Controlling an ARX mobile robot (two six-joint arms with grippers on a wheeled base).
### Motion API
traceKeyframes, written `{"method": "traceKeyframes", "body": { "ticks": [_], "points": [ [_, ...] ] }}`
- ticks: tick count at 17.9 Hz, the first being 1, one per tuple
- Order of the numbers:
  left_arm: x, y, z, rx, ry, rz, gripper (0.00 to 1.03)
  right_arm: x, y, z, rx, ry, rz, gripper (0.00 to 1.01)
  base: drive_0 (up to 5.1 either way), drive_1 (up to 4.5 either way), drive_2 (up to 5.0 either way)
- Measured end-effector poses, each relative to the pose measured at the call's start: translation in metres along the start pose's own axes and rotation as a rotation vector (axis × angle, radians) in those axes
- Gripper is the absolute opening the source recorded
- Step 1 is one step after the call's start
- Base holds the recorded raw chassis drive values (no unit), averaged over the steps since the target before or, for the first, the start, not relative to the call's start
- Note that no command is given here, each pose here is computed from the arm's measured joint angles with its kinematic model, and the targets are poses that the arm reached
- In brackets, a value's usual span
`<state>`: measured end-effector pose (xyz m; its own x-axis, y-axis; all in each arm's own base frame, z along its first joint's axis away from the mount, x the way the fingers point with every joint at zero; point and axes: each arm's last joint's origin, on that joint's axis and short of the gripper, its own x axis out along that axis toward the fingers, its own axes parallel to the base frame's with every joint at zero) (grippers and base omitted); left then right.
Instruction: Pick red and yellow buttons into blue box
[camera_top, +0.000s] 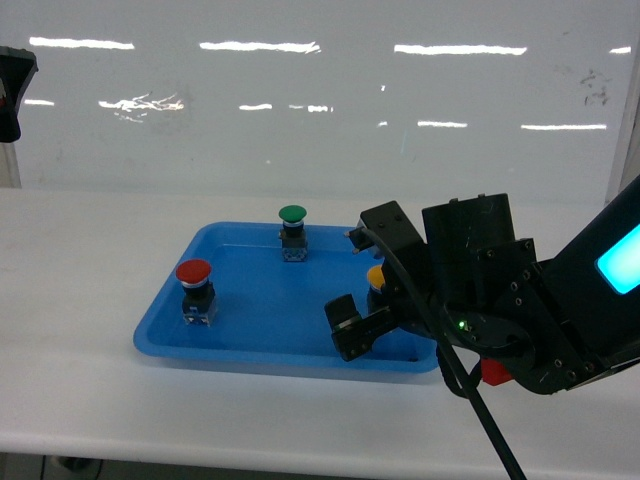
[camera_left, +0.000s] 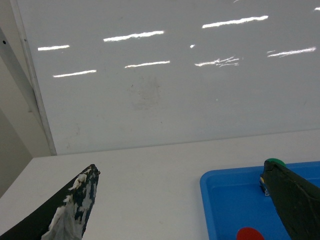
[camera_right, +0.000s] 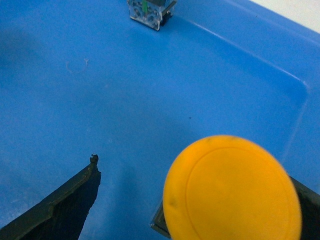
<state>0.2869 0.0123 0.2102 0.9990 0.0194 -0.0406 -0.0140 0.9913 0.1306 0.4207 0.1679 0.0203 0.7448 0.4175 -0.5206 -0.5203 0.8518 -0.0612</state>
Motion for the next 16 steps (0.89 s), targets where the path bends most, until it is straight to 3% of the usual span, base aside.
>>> {"method": "traceKeyframes", "body": {
  "ticks": [11,12,15,16],
  "points": [
    [0.0000,0.0000,0.0000,0.000,0.000,0.000,0.98,0.0045,0.0035,-0.0029,-0.016,0.021,0.011,0.98,0.0,0.00,0.0],
    [0.0001,0.0000,0.0001,0.000,0.000,0.000,0.98,0.0045,0.0035,-0.0030,-0.016,0.021,0.011,0.94,0.0,0.00,0.0],
    [0.0000,0.0000,0.0000,0.000,0.000,0.000,0.98,0.0045,0.0035,-0.0031,-0.016,0.022,0.011,0.62,0.0,0.00,0.0],
    [0.0001,0.0000,0.0001,0.000,0.000,0.000,0.98,0.0045,0.0035,-0.0031,-0.016,0.022,0.011,0.57,0.0,0.00,0.0]
  ]
}}
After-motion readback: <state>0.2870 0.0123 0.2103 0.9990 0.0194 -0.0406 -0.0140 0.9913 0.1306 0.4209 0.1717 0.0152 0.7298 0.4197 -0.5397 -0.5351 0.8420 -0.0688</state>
